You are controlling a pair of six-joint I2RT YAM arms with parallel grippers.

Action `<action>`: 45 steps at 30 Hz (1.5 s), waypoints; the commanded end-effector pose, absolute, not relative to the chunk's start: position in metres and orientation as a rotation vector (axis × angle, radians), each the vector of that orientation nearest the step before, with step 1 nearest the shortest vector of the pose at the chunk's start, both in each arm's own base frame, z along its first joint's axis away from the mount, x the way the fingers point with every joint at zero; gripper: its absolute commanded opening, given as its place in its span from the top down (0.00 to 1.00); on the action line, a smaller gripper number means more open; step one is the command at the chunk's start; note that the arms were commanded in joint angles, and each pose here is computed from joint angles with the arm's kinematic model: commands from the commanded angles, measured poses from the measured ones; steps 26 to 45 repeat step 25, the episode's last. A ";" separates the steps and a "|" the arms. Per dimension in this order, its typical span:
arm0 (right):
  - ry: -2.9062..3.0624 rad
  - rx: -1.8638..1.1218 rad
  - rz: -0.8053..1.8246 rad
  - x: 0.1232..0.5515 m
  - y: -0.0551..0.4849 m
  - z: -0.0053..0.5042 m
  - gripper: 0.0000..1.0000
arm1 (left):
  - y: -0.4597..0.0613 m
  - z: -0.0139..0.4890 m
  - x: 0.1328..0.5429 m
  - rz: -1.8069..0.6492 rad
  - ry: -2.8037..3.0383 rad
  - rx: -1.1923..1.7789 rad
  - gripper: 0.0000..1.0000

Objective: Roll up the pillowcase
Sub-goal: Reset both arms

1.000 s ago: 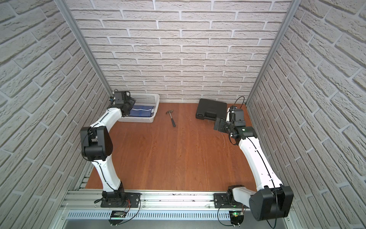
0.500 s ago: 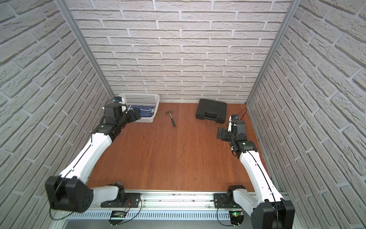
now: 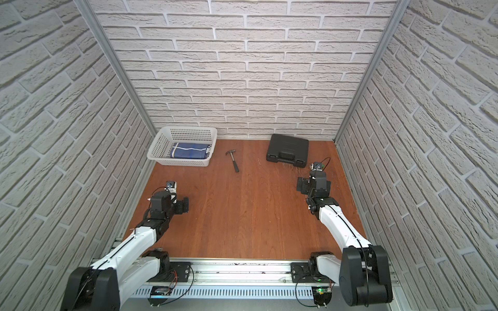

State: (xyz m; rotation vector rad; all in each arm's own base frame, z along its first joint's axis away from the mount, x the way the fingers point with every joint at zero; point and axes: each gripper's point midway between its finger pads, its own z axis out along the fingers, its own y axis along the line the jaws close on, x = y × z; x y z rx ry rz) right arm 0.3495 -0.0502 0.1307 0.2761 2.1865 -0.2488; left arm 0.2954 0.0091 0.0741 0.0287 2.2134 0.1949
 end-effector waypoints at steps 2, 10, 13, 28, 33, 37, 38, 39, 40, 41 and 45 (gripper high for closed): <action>2.080 0.276 -0.320 0.367 -0.061 0.143 0.01 | 0.015 0.107 0.335 0.194 2.050 -0.005 0.02; 2.067 0.239 -0.327 0.381 -0.060 0.126 0.01 | 0.025 0.098 0.377 0.136 2.087 0.009 0.02; 2.094 0.221 -0.282 0.382 -0.053 0.123 0.01 | 0.024 0.099 0.386 0.116 2.075 0.027 0.02; 2.106 0.212 -0.304 0.386 -0.055 0.115 0.01 | 0.028 0.099 0.400 0.098 2.080 0.042 0.02; 2.106 0.212 -0.304 0.386 -0.055 0.115 0.01 | 0.028 0.099 0.400 0.098 2.080 0.042 0.02; 2.106 0.212 -0.304 0.386 -0.055 0.115 0.01 | 0.028 0.099 0.400 0.098 2.080 0.042 0.02; 2.106 0.212 -0.304 0.386 -0.055 0.115 0.01 | 0.028 0.099 0.400 0.098 2.080 0.042 0.02; 2.106 0.212 -0.304 0.386 -0.055 0.115 0.01 | 0.028 0.099 0.400 0.098 2.080 0.042 0.02; 2.106 0.212 -0.304 0.386 -0.055 0.115 0.01 | 0.028 0.099 0.400 0.098 2.080 0.042 0.02; 2.106 0.212 -0.304 0.386 -0.055 0.115 0.01 | 0.028 0.099 0.400 0.098 2.080 0.042 0.02; 2.106 0.212 -0.304 0.386 -0.055 0.115 0.01 | 0.028 0.099 0.400 0.098 2.080 0.042 0.02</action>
